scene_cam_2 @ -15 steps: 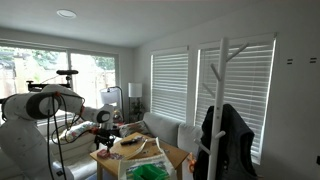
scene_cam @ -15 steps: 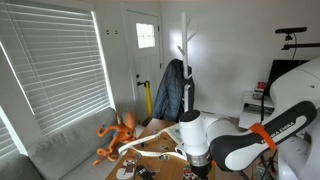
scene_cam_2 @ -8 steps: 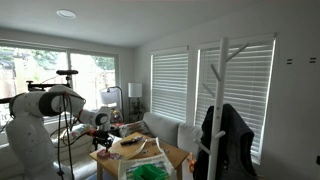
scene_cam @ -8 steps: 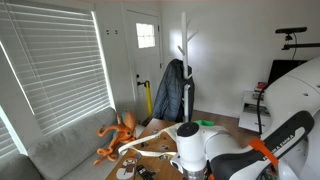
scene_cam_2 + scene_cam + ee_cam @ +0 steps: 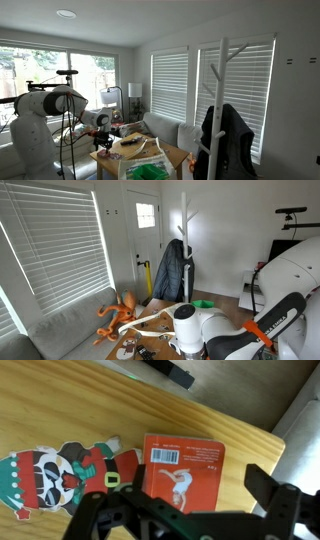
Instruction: Put the book in the green bowl
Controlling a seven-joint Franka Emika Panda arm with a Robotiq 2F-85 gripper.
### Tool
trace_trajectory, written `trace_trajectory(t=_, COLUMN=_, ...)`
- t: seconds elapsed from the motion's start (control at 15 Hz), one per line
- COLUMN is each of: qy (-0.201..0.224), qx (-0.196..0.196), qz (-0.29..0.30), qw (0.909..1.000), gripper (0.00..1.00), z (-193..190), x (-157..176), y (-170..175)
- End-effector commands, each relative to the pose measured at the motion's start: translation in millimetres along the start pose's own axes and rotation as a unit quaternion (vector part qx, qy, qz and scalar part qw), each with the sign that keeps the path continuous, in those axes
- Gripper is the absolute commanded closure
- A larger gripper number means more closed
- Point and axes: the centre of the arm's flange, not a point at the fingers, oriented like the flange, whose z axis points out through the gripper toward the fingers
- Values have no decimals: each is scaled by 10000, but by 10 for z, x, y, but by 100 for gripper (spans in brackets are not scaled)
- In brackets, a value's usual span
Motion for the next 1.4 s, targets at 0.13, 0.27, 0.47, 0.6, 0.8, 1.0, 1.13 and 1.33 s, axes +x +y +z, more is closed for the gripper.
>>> trace_trajectory(t=0.13, qy=30, qx=14, qz=103, qw=9999, gripper=0, z=-48, x=-1, y=85)
trace_trajectory(t=0.27, qy=54, qx=20, qz=108, qw=9999, gripper=0, z=-60, x=-24, y=109)
trace_trajectory(t=0.47, qy=48, qx=-4, qz=110, qw=9999, gripper=0, z=-57, x=-28, y=118)
trace_trajectory(t=0.6, qy=29, qx=-30, qz=88, qw=10000, gripper=0, z=-31, x=-16, y=107)
trace_trajectory(t=0.8, qy=-14, qx=-52, qz=102, qw=9999, gripper=0, z=-4, x=-18, y=104)
trace_trajectory(t=1.0, qy=-61, qx=-48, qz=169, qw=9998, gripper=0, z=19, x=-40, y=159)
trace_trajectory(t=1.13, qy=-75, qx=-53, qz=187, qw=9998, gripper=0, z=19, x=-44, y=177)
trace_trajectory(t=1.33, qy=-149, qx=-110, qz=166, qw=9997, gripper=0, z=50, x=-17, y=174)
